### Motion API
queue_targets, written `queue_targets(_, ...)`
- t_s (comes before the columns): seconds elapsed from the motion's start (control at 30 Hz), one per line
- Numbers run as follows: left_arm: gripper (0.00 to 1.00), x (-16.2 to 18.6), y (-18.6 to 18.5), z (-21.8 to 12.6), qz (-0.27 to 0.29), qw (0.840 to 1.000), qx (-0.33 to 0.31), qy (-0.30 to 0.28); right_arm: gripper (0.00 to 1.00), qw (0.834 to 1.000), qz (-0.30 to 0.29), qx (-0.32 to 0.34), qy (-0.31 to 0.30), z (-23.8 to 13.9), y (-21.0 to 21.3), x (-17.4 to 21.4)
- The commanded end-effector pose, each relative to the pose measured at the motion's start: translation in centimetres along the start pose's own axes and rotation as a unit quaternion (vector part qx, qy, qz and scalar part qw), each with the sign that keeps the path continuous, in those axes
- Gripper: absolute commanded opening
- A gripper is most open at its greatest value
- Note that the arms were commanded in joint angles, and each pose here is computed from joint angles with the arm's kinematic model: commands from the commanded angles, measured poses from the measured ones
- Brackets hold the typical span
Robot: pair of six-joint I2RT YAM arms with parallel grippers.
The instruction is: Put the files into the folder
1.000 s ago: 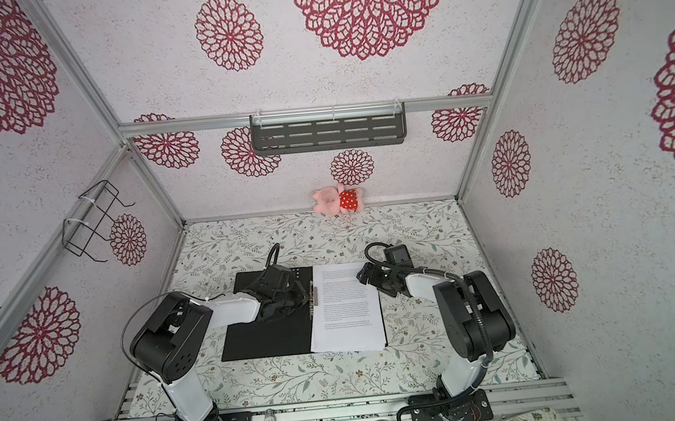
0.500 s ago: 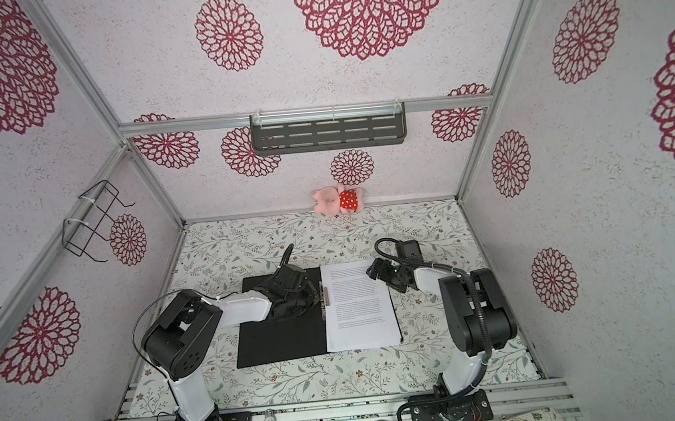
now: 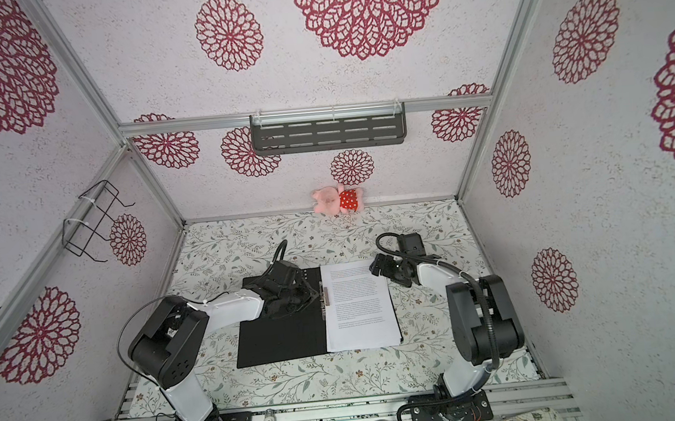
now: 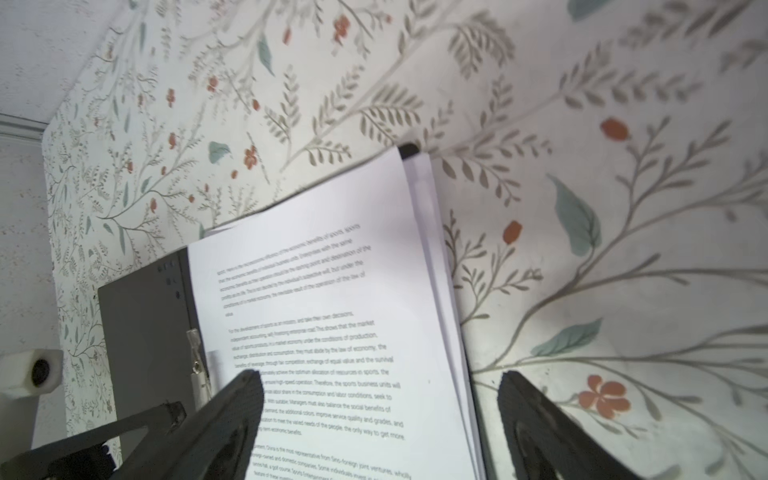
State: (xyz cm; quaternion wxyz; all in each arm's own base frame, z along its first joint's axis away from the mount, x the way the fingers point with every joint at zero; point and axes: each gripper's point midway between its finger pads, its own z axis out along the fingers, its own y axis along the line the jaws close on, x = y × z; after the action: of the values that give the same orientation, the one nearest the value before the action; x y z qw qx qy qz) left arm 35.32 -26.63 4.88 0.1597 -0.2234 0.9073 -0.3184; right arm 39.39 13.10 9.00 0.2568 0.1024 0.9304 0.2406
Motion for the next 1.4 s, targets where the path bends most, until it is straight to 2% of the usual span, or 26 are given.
queue_targets(0.0,0.30,-1.4,-0.6,-2.4,0.022,0.999,0.022,-0.011,0.94,0.996,-0.073,-0.031,-0.035,-3.0,4.1,-2.0)
queue_targets(0.17,0.33,-1.9,1.4,-4.4,0.025,0.999,0.034,0.000,0.94,0.986,-0.141,-0.093,-0.012,-2.2,9.9,-0.9)
queue_targets(0.43,0.34,-1.1,6.6,-5.6,0.022,1.000,0.000,0.018,0.94,0.965,-0.194,-0.163,0.064,2.3,16.7,3.2)
queue_targets(0.6,0.34,0.0,9.3,-6.0,0.014,0.999,-0.018,0.029,0.94,0.960,-0.196,-0.167,0.110,5.8,17.5,5.5)
queue_targets(0.87,0.34,1.2,12.8,-6.2,0.001,0.998,-0.047,0.036,0.93,0.953,-0.208,-0.171,0.139,8.1,18.8,7.3)
queue_targets(1.37,0.33,1.5,13.6,-6.1,-0.007,0.998,-0.051,0.038,0.91,0.953,-0.203,-0.156,0.162,10.0,18.2,8.4)
